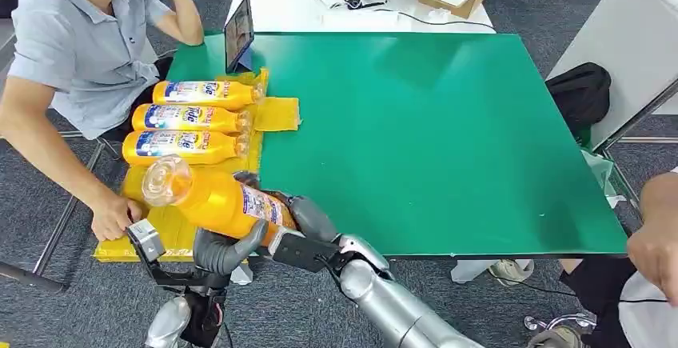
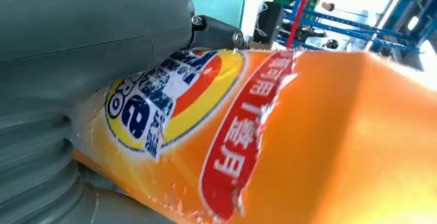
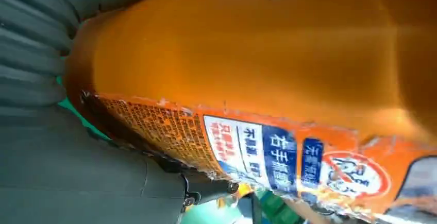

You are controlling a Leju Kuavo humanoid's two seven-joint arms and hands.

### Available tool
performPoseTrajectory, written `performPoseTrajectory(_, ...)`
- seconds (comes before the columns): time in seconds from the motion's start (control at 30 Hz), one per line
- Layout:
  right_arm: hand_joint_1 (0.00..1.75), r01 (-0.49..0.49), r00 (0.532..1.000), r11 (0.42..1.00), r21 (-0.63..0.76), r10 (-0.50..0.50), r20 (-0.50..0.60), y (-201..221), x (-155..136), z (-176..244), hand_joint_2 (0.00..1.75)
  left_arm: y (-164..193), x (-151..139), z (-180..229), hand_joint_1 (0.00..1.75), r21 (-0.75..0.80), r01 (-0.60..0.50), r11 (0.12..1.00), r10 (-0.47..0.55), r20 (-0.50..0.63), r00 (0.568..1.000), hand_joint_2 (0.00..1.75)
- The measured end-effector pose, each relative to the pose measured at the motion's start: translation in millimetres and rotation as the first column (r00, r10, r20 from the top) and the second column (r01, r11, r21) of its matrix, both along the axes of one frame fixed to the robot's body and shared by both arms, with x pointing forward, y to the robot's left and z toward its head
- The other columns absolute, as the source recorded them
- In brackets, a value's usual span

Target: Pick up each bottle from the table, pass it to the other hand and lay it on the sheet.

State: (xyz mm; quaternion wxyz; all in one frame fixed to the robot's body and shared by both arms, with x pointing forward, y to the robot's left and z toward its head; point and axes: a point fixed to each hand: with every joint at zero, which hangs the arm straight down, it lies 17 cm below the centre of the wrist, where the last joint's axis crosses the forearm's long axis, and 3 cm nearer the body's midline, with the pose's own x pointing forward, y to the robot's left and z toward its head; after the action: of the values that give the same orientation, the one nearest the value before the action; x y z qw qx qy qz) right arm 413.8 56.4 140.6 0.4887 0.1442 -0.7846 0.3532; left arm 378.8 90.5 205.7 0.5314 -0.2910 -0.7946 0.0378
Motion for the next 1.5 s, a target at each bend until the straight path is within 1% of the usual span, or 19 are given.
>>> performPoseTrajectory(0.17,0.00,-0.030,1.000,0.999,-0.037,0.029,-0.010,6,-6,-9,1.75,5,2,-6,1.75,-0.012,0.000,1.000,-0.001,-0.019,1.000,1.75)
performPoseTrajectory(0.2,0.00,-0.032,0.999,0.999,-0.040,0.032,-0.011,7,-7,-10,0.00,6,2,-6,1.75,-0.012,-0.002,1.000,0.001,-0.020,1.000,1.75)
performPoseTrajectory(0.6,0.00,0.001,1.000,0.998,-0.070,-0.001,-0.005,7,-11,-20,0.00,19,8,-18,1.75,-0.052,-0.035,0.998,0.031,-0.081,0.996,1.75)
performPoseTrajectory(0.67,0.00,0.025,1.000,0.998,-0.058,-0.025,0.014,4,-12,-18,0.00,23,13,-20,1.75,-0.025,-0.076,0.997,0.073,-0.088,0.993,1.75)
performPoseTrajectory(0.7,0.00,0.042,0.999,0.998,-0.048,-0.040,0.031,2,-14,-17,0.00,27,18,-21,1.75,0.024,-0.115,0.993,0.116,-0.081,0.990,1.75)
performPoseTrajectory(0.77,0.00,0.098,0.988,0.995,0.023,-0.100,0.116,-7,-20,-2,0.00,41,36,-29,1.75,0.207,-0.237,0.949,0.253,-0.052,0.966,1.75)
performPoseTrajectory(0.8,0.00,0.120,0.978,0.989,0.091,-0.134,0.162,-14,-25,13,0.00,48,46,-29,1.75,0.325,-0.326,0.888,0.339,0.015,0.941,1.75)
performPoseTrajectory(0.83,0.00,0.140,0.968,0.979,0.146,-0.166,0.187,-20,-30,26,0.00,55,56,-26,1.75,0.416,-0.403,0.815,0.402,0.095,0.911,1.75)
performPoseTrajectory(0.87,0.00,0.165,0.955,0.968,0.191,-0.205,0.216,-27,-35,38,0.00,62,63,-25,1.75,0.503,-0.467,0.728,0.440,0.180,0.880,1.75)
performPoseTrajectory(0.9,0.00,0.191,0.942,0.958,0.212,-0.240,0.234,-33,-37,45,0.00,66,71,-22,1.75,0.557,-0.504,0.660,0.450,0.245,0.859,1.75)
performPoseTrajectory(0.93,0.00,0.223,0.928,0.949,0.225,-0.277,0.249,-41,-37,50,0.00,68,80,-22,1.75,0.606,-0.518,0.604,0.436,0.293,0.851,1.75)
performPoseTrajectory(0.97,0.00,0.248,0.920,0.940,0.232,-0.304,0.247,-50,-36,51,0.00,68,88,-26,1.75,0.652,-0.509,0.562,0.408,0.317,0.856,1.75)
performPoseTrajectory(1.07,0.00,0.297,0.906,0.921,0.253,-0.356,0.231,-76,-34,49,0.00,68,104,-50,1.75,0.754,-0.452,0.477,0.334,0.321,0.886,1.75)
performPoseTrajectory(1.13,0.00,0.313,0.904,0.912,0.265,-0.372,0.211,-88,-35,46,0.00,72,114,-56,1.75,0.791,-0.461,0.404,0.316,0.352,0.881,1.75)
performPoseTrajectory(1.23,0.00,0.328,0.903,0.903,0.275,-0.386,0.190,-98,-35,43,0.00,82,136,-55,1.75,0.825,-0.542,0.159,0.266,0.493,0.828,1.75)
performPoseTrajectory(1.27,0.00,0.331,0.902,0.902,0.278,-0.388,0.188,-100,-35,43,0.00,85,143,-52,1.75,0.824,-0.559,0.094,0.241,0.526,0.815,1.75)
performPoseTrajectory(1.3,0.00,0.333,0.901,0.900,0.280,-0.391,0.186,-101,-35,43,0.00,85,150,-56,1.75,0.827,-0.561,0.027,0.209,0.544,0.813,1.75)
performPoseTrajectory(1.37,0.00,0.335,0.901,0.899,0.283,-0.393,0.182,-103,-34,44,0.00,87,162,-63,1.75,0.836,-0.544,-0.063,0.158,0.547,0.822,1.75)
performPoseTrajectory(1.5,0.00,0.337,0.902,0.897,0.286,-0.395,0.174,-106,-33,43,0.00,90,180,-93,1.75,0.862,-0.452,-0.231,0.073,0.479,0.875,1.75)
